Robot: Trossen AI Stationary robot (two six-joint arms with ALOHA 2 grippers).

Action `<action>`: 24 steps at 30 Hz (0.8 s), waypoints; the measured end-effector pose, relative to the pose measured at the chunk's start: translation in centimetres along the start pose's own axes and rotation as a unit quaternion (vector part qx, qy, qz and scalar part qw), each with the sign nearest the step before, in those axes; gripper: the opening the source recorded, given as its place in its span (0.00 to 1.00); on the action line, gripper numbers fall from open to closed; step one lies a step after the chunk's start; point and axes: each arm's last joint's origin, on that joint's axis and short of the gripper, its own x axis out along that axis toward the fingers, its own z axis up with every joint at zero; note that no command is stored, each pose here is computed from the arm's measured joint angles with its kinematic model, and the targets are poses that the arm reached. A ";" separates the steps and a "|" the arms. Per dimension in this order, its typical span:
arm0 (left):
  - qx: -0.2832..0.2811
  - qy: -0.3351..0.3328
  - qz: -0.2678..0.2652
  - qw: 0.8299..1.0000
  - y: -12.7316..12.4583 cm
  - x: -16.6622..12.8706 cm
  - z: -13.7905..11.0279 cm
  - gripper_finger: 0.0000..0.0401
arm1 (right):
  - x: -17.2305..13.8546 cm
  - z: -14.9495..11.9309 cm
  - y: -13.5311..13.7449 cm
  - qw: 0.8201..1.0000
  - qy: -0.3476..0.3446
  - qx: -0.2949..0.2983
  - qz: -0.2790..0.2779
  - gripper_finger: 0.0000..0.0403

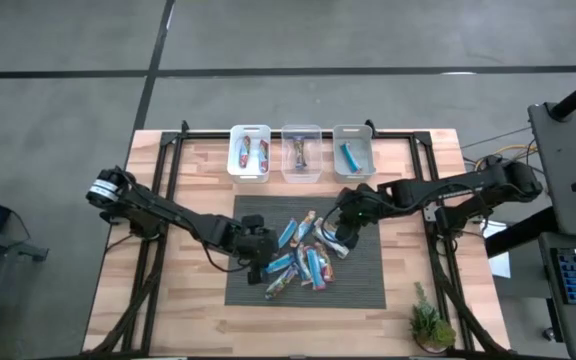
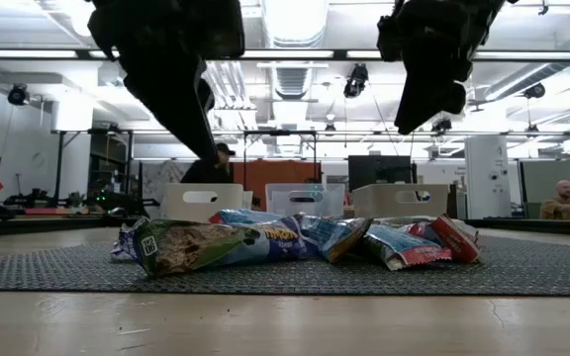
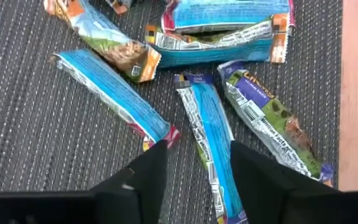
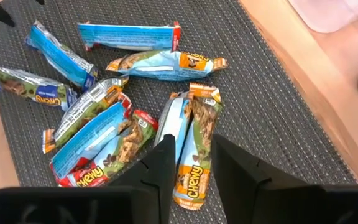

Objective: Pick and place Granola Bars by type
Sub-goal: Put the blue granola bar into the transparent bin

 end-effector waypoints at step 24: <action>-0.039 0.078 -0.028 0.996 -0.3 2.8 -1.4 0.48 | 1.1 -0.1 0.1 1.000 0.015 -0.010 -0.009 0.20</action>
